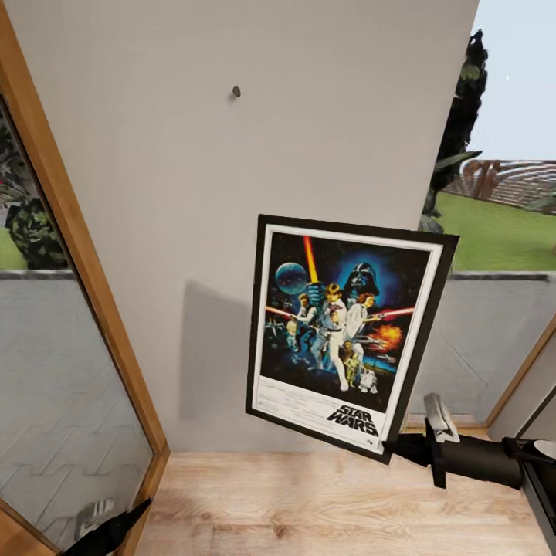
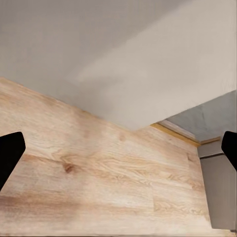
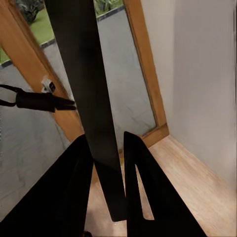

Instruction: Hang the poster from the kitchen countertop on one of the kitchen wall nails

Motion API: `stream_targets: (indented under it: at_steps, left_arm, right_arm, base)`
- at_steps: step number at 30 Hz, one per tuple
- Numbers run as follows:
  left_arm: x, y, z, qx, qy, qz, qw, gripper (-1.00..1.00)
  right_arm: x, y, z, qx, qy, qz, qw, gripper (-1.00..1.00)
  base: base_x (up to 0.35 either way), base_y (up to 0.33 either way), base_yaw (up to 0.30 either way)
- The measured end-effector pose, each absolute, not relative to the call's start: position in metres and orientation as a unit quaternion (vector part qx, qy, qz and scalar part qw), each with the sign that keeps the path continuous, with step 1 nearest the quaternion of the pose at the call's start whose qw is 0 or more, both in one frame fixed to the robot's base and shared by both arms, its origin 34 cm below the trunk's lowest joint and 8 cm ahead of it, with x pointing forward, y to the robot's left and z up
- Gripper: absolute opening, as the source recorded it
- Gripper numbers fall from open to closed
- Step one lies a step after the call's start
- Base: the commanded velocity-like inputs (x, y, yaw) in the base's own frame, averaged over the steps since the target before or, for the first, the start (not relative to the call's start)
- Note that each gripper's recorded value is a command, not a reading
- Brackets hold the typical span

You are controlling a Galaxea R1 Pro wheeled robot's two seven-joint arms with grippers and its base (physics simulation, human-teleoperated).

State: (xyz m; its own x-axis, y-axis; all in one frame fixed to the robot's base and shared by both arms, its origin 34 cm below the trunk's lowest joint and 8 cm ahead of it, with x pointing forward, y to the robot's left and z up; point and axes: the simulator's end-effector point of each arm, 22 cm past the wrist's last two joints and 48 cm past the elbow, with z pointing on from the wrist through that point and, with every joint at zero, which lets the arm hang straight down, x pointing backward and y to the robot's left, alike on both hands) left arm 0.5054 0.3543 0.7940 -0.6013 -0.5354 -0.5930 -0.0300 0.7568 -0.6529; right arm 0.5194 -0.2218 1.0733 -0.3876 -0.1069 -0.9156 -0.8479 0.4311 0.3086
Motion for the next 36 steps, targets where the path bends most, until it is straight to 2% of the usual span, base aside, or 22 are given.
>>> stream_targets:
  at_steps: [8,25,36]
  left_arm:
    - [0.494,0.352,0.782,-0.180,0.847,-0.303,0.399,1.00]
    - [0.472,0.358,0.765,-0.197,0.857,-0.291,0.376,1.00]
    - [0.472,0.357,0.765,-0.197,0.857,-0.292,0.376,1.00]
  right_arm:
    - [0.567,-0.205,1.142,-0.313,0.704,0.441,0.460,-1.00]
    - [0.633,-0.096,1.369,-0.421,0.627,0.461,0.466,-1.00]
    - [0.682,-0.066,1.404,-0.417,0.657,0.450,0.437,-1.00]
  base:
    - [0.000,0.000,0.000]
    - [0.000,0.000,0.000]
    - [0.000,0.000,0.000]
